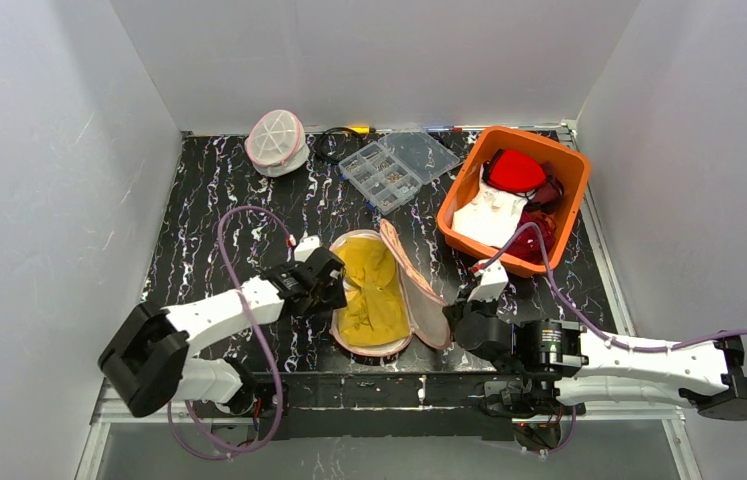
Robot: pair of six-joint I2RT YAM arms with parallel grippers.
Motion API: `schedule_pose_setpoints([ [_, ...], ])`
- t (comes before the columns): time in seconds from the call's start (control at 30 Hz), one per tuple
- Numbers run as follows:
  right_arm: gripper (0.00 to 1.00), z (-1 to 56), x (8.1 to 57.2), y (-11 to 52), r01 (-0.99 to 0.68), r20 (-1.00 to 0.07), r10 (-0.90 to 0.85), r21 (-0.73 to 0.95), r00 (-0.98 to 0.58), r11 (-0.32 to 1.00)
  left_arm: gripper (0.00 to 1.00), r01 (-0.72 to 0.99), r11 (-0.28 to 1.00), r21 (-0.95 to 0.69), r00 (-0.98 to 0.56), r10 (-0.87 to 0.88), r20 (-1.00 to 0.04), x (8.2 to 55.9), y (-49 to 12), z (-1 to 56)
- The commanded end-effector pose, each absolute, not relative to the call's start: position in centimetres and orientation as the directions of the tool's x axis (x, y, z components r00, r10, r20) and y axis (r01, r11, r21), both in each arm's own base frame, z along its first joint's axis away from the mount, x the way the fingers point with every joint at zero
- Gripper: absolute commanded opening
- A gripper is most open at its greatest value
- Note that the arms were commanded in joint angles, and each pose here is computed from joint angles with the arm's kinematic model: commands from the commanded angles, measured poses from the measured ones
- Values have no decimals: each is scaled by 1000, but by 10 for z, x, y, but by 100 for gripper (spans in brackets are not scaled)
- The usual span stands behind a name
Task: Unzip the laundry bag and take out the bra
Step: Open the laundry bag at the center of the board.
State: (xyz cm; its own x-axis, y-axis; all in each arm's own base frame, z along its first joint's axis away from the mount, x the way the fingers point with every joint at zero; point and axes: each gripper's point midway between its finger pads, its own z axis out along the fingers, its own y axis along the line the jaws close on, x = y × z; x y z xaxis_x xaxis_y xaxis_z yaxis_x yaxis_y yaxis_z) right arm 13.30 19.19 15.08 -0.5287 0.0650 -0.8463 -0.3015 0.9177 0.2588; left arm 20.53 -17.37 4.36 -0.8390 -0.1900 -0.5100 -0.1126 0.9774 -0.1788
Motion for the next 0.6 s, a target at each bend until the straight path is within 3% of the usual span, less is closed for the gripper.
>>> schedule_pose_setpoints([
  [0.0, 1, 154, 137, 185, -262, -848, 114, 284, -517, 922, 61, -110, 979, -169, -848, -181, -499, 221, -179, 37],
  [0.1, 1, 156, 137, 182, -260, -848, 126, 295, -515, 919, 50, -127, 984, -128, -860, -174, -481, 225, -177, 27],
  [0.37, 1, 163, 137, 181, -259, -847, 154, 321, -508, 911, 0, -218, 975, -37, -855, -209, -474, 215, -149, 14],
  [0.57, 1, 161, 138, 199, -273, -848, 136, 311, -513, 910, 0, -324, 946, 0, -815, -279, -509, 195, -110, 17],
])
